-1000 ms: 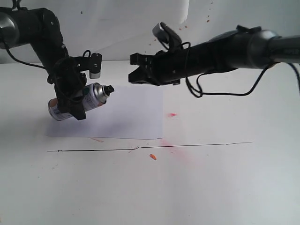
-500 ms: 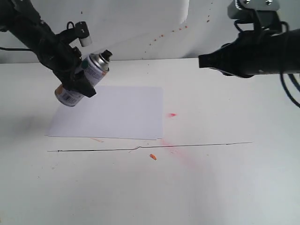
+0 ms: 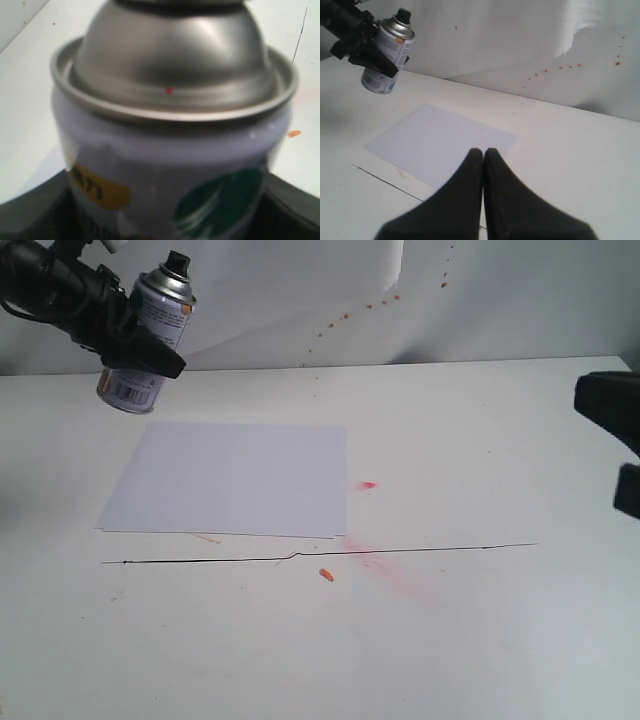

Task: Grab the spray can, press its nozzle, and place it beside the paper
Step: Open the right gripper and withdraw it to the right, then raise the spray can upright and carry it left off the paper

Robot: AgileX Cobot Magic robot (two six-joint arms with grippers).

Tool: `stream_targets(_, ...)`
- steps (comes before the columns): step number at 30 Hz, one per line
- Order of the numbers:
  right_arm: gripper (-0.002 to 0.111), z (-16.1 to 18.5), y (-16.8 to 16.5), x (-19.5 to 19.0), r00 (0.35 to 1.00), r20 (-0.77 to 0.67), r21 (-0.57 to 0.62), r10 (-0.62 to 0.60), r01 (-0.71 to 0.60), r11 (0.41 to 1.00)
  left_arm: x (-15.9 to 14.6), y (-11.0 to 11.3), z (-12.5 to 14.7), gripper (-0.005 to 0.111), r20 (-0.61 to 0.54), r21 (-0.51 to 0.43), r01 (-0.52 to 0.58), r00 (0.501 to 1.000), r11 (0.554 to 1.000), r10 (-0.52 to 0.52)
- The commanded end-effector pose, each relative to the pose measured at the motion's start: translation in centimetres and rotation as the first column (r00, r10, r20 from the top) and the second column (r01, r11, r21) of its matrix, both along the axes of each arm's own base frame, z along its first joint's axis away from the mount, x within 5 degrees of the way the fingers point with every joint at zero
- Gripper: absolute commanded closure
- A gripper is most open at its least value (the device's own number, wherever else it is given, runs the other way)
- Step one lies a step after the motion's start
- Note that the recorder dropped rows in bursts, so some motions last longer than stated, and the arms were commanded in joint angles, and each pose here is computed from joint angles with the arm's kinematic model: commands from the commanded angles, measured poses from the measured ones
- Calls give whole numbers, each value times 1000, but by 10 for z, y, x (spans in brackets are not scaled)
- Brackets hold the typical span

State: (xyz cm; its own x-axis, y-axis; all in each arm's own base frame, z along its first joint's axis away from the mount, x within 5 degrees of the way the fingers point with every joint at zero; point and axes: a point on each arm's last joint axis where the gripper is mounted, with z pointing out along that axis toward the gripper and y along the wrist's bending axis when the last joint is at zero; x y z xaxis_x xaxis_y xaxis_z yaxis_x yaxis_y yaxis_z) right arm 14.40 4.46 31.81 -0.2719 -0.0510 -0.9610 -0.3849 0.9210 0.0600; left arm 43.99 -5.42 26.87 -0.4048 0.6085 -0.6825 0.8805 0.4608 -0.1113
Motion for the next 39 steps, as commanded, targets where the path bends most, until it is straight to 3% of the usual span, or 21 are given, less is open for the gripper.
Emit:
stream_targets(1,108,2,-2,-24,999,40,62,4,-7,998,-6,-4,14,107,-1,-78,-11,1000,997,11)
stream_targets(9,108,3,-25,-53,935,287,113,-207,182,977,-21,-4,8,107,-2,-79,-24,1000,997,24)
stream_targets(17,108,-14,-27,-62,933,294,109,-209,184,977,-37,-1,18,107,65,-60,-89,994,994,93)
stream_targets(31,108,-14,-27,-63,933,294,111,-210,184,977,-64,-3,47,107,117,-201,-235,958,951,262)
stream_targets(39,108,-14,-27,-63,933,294,111,-210,184,977,-83,1,43,107,127,-195,-299,937,934,326)
